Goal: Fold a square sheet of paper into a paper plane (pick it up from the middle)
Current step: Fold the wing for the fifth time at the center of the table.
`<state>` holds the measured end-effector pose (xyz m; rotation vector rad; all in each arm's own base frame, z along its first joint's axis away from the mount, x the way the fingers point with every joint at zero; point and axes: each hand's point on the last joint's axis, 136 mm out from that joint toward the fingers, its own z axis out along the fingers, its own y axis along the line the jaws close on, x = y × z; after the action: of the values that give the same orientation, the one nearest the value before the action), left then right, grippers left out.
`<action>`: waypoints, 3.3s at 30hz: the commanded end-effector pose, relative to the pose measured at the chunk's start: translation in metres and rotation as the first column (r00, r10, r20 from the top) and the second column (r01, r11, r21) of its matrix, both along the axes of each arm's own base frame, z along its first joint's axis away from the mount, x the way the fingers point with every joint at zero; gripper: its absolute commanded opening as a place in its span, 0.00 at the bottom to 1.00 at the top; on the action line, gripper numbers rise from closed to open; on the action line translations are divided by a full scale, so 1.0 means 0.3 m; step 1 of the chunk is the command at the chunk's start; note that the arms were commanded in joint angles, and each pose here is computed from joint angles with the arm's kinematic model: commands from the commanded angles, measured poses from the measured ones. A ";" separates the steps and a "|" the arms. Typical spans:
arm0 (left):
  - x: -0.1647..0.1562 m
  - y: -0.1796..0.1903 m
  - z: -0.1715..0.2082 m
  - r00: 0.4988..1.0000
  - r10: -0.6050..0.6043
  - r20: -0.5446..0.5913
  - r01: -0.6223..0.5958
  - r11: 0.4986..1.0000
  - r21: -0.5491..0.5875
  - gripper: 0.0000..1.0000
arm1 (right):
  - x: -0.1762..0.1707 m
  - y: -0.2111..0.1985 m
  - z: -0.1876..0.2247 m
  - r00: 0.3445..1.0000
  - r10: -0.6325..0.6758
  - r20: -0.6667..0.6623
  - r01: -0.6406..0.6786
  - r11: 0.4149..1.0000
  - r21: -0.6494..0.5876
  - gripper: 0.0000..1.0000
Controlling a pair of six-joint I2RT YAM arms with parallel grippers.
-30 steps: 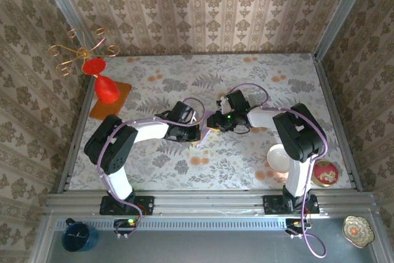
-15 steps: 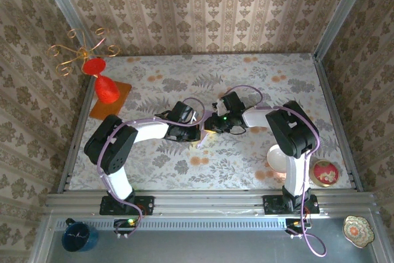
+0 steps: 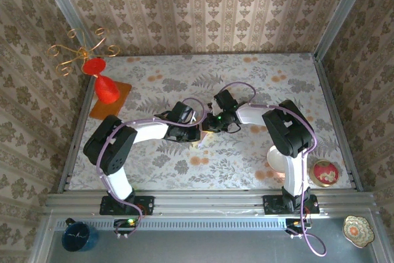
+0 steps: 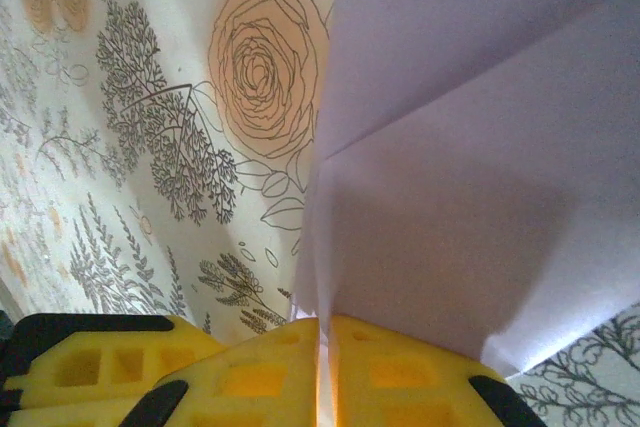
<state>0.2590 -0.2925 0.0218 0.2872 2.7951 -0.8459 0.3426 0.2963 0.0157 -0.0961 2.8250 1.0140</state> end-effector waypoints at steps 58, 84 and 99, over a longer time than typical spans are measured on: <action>-0.249 0.020 -0.120 0.976 0.034 -0.217 -0.030 0.999 0.024 0.00 | -0.046 -0.111 -0.153 0.988 -0.062 -0.138 0.032 0.978 -0.208 0.07; -0.010 -0.080 0.139 0.995 0.104 -0.005 -0.104 0.982 -0.158 0.02 | -0.050 -0.081 -0.117 0.988 -0.064 -0.143 0.043 0.989 -0.142 0.07; -0.092 0.027 -0.072 0.974 0.175 -0.142 -0.173 0.985 0.027 0.00 | 0.018 -0.002 0.115 1.000 0.011 0.029 -0.012 0.999 0.037 0.08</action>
<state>0.2426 -0.3029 0.0216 0.0546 2.8187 -0.9401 0.3449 0.2943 0.0233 -0.0557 2.8701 1.0112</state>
